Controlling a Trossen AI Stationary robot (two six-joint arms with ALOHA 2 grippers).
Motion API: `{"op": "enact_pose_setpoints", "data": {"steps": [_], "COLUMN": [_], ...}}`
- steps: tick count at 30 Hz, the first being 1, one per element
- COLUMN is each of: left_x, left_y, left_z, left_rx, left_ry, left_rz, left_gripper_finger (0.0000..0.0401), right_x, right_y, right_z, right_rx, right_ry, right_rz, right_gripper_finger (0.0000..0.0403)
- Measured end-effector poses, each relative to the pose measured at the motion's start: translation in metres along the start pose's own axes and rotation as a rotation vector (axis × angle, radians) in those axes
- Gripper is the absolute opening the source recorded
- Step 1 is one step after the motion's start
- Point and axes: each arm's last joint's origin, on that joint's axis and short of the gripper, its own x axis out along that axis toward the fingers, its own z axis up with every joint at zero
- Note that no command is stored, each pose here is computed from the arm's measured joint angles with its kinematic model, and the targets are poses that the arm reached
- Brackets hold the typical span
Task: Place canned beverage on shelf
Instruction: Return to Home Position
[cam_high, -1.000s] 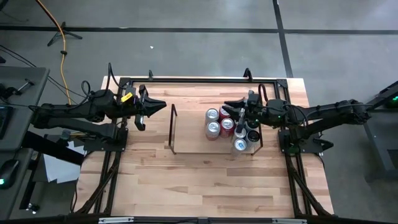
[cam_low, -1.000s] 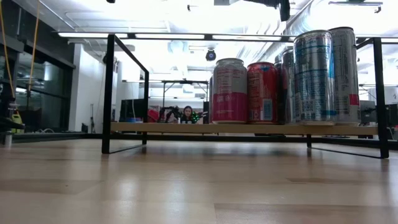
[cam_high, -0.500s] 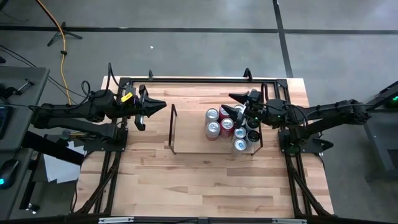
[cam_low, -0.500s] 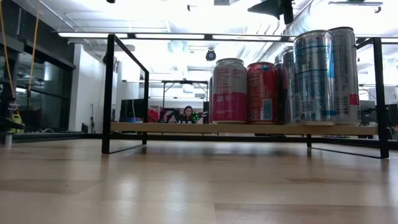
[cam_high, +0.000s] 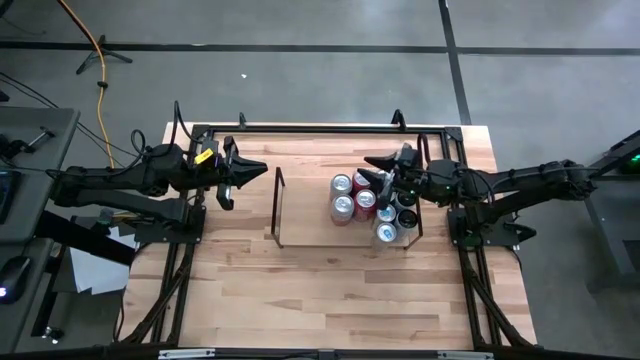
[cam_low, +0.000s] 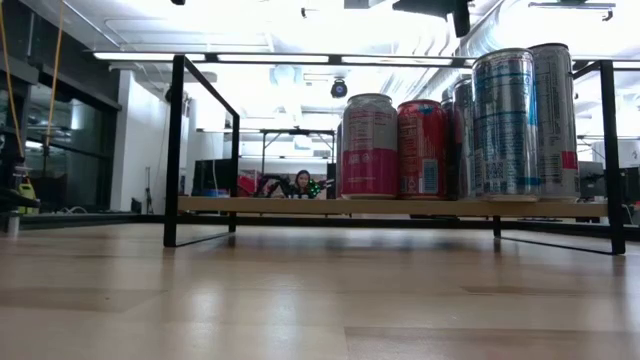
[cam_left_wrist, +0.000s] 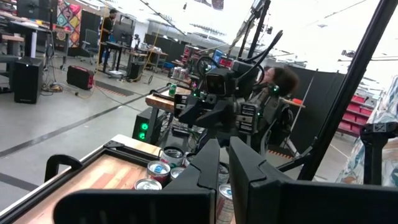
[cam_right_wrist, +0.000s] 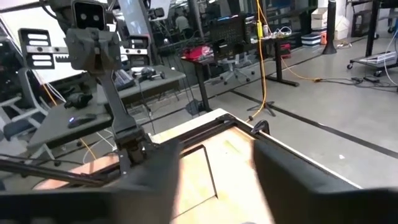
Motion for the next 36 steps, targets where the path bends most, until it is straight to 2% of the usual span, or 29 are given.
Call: {"op": "enact_pose_setpoints", "data": {"steps": [3,4,5,8,12,17,29,36], "left_x": [0.0000,0.0000,0.0000,0.0000,0.0000,-0.0001,-0.0003,-0.0003], "left_y": [0.0000,0.0000,0.0001,0.0000,0.0000,0.0020,0.0017,0.0017], "left_z": [0.0000,0.0000,0.0000,0.0000,0.0000,0.0007,0.0030,0.0029], "left_rx": [0.000,0.000,0.000,0.000,0.000,-0.018,-0.054,-0.064], "left_ry": [0.000,0.000,0.000,0.000,-0.001,-0.020,-0.036,-0.035], "left_rz": [0.000,0.000,0.000,0.000,0.001,0.069,0.072,0.072], "left_gripper_finger": [0.0000,0.0000,0.0000,0.0000,0.0000,0.0021,0.0208,0.0282], "right_x": [0.0000,-0.0002,-0.0003,-0.0006,-0.0007,-0.0007,-0.0008,-0.0008], "right_y": [0.0003,0.0005,0.0010,0.0025,0.0028,0.0029,0.0026,0.0025], "right_z": [-0.0011,-0.0016,-0.0019,-0.0021,-0.0027,-0.0028,-0.0037,-0.0043], "right_rx": [-0.016,-0.035,-0.042,-0.031,-0.034,-0.034,-0.045,-0.041], "right_ry": [0.015,0.023,0.029,0.040,0.050,0.051,0.061,0.066], "right_rz": [0.018,0.033,0.052,0.101,0.118,0.122,0.119,0.118], "right_gripper_finger": [0.0046,0.0024,0.0018,0.0023,0.0003,0.0020,0.0023,0.0023]}}
